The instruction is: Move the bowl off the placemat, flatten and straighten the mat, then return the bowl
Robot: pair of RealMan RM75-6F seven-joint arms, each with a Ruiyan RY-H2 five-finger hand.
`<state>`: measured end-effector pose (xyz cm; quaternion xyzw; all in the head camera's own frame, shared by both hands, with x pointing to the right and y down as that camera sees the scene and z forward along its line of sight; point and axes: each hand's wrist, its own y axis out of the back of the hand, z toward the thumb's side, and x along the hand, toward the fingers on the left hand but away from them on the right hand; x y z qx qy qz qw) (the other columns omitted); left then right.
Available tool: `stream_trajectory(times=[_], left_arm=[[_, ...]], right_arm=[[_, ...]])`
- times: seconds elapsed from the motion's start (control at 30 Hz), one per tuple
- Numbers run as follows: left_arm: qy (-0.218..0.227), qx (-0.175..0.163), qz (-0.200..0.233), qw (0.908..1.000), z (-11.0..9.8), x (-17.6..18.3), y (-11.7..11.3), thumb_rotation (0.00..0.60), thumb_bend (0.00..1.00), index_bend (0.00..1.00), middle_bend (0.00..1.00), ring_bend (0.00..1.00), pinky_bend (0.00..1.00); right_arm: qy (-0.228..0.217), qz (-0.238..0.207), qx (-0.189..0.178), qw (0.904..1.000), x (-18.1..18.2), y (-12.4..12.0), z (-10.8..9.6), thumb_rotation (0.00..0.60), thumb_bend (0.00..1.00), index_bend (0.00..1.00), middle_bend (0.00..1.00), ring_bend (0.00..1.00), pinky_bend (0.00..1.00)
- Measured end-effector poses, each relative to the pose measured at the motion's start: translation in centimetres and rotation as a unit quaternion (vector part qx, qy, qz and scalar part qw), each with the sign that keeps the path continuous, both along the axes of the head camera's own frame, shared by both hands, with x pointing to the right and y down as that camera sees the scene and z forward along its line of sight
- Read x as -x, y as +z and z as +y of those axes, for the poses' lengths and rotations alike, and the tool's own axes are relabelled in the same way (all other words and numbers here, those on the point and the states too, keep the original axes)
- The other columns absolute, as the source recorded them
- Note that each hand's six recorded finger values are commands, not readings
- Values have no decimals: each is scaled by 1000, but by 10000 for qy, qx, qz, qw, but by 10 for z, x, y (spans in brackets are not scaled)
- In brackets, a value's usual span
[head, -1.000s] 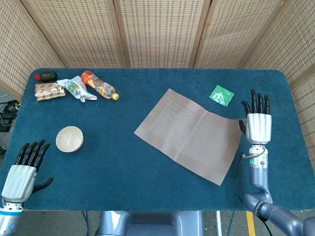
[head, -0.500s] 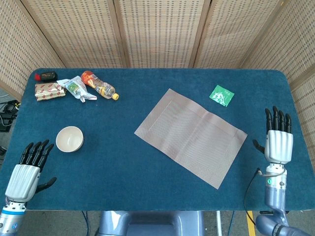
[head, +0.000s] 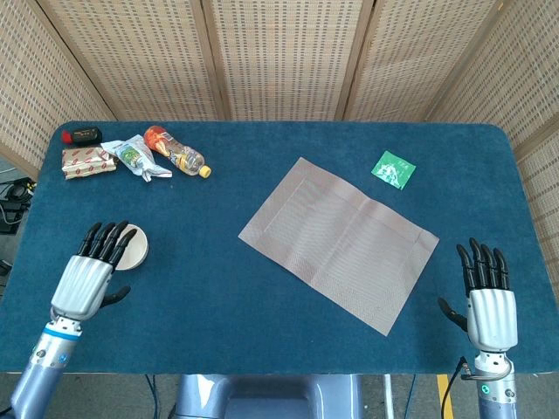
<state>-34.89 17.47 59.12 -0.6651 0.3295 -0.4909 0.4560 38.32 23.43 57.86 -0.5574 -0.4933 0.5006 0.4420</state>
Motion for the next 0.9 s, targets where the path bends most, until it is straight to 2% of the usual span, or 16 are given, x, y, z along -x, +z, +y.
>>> stream_trajectory(times=[0.27,0.4,0.6,0.9], left_arm=[[451,156,-134,9988,-34,-54,32,600,0,11,0,0,0],[714,272,-309,9966,-49,-96,56,600,0,8,0,0,0],[962,338,-449,9938,-65,-151,84,600,5,8,0,0,0],[1209,285,-786,9891,-87,-204,113,600,8,9,0,0,0]], right_arm=[[30,-164,-116,9998,-10,-3,-5,600,245,11,0,0,0],[-12,-274,-139,9995,-13,-6,-8,600,245,12,0,0,0],[-29,-378,-203,9991,-17,-11,-11,600,246,25,0,0,0],[97,-463,-151,9988,-26,-9,-16,600,245,27,0,0,0]])
